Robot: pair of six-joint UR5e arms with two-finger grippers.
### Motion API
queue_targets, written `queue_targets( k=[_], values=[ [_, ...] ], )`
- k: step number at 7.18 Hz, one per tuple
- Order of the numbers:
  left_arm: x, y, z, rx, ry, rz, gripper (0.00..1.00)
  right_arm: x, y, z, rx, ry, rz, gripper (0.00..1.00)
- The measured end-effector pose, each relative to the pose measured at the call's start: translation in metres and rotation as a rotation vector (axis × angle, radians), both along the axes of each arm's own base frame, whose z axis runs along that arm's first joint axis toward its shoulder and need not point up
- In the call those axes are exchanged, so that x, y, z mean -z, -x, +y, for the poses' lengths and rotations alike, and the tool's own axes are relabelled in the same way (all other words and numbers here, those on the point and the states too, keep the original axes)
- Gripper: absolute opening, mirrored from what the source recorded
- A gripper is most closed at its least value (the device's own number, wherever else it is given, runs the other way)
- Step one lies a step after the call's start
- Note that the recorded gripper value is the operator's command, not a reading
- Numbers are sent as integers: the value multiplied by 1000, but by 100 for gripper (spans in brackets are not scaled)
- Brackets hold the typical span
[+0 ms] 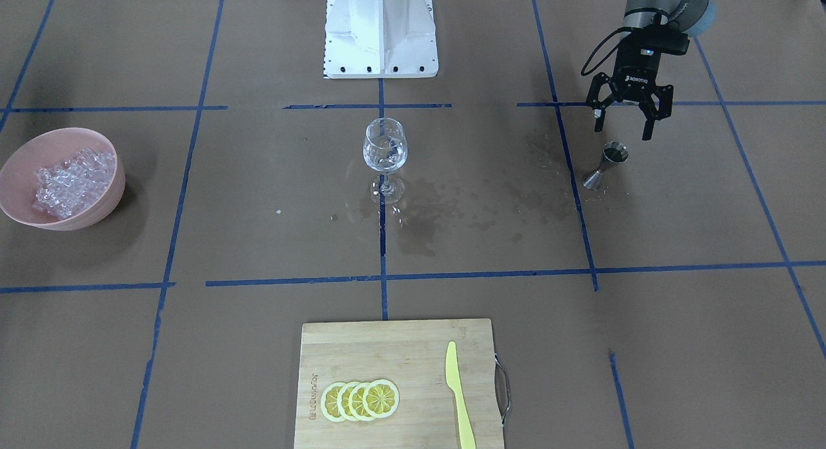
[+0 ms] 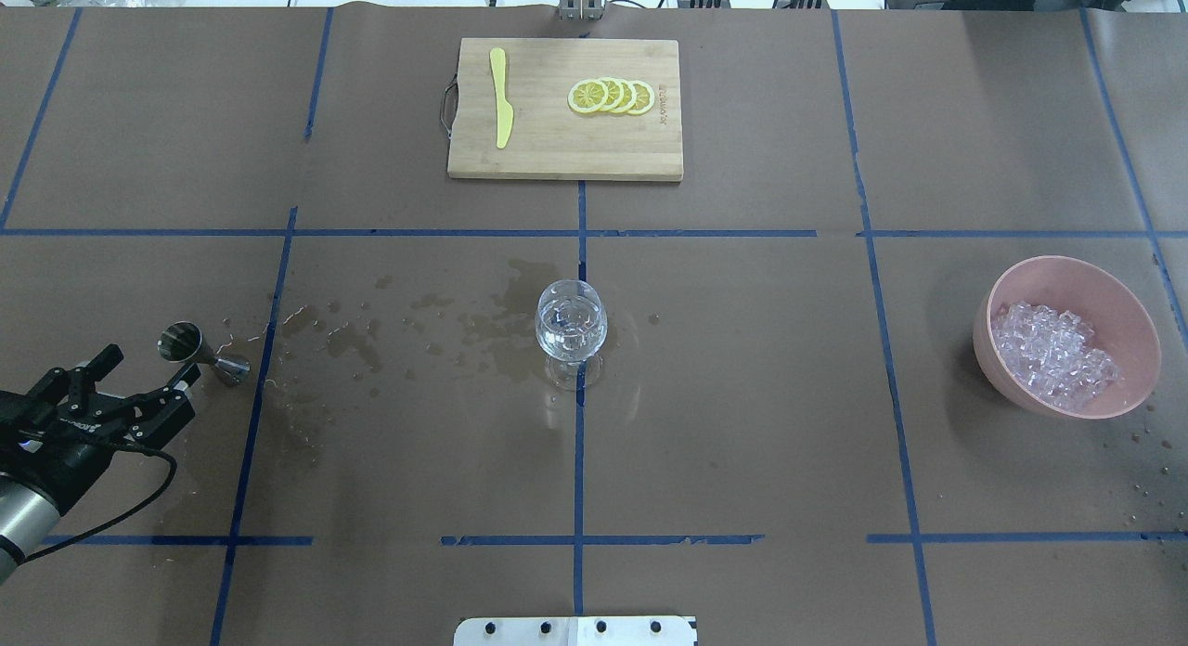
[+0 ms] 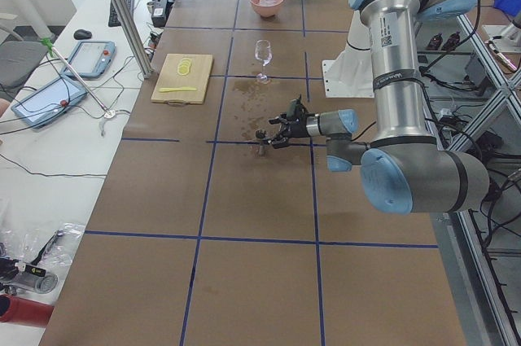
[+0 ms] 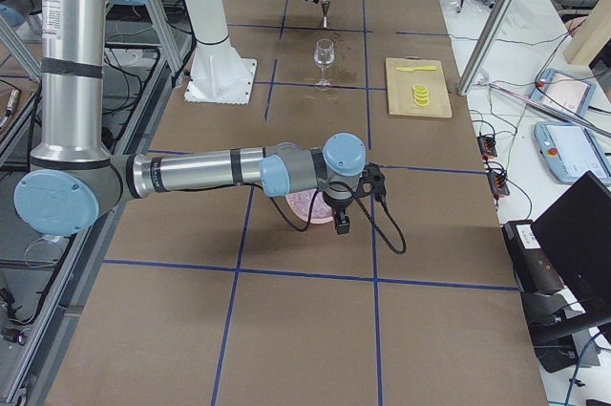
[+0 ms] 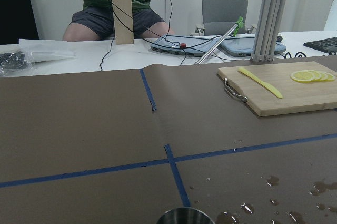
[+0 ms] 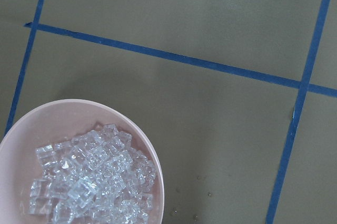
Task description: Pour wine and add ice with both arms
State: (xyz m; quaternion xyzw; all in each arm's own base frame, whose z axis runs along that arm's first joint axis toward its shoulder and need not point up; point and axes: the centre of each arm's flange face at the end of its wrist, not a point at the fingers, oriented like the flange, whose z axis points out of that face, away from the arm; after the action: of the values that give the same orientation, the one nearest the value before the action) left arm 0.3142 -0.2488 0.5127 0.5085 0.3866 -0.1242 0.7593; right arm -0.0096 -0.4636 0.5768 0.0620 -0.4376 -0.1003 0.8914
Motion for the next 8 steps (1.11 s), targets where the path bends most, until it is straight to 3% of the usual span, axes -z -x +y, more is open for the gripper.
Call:
queue_targets(
  k=[5,8],
  values=[
    [-25,-33,0,9,3,-20,99,-1,0,1,0,0,1,100],
    [-31,-57,-3,12,2,-17,93,-1,0,2,0,0,2,100]
  ],
)
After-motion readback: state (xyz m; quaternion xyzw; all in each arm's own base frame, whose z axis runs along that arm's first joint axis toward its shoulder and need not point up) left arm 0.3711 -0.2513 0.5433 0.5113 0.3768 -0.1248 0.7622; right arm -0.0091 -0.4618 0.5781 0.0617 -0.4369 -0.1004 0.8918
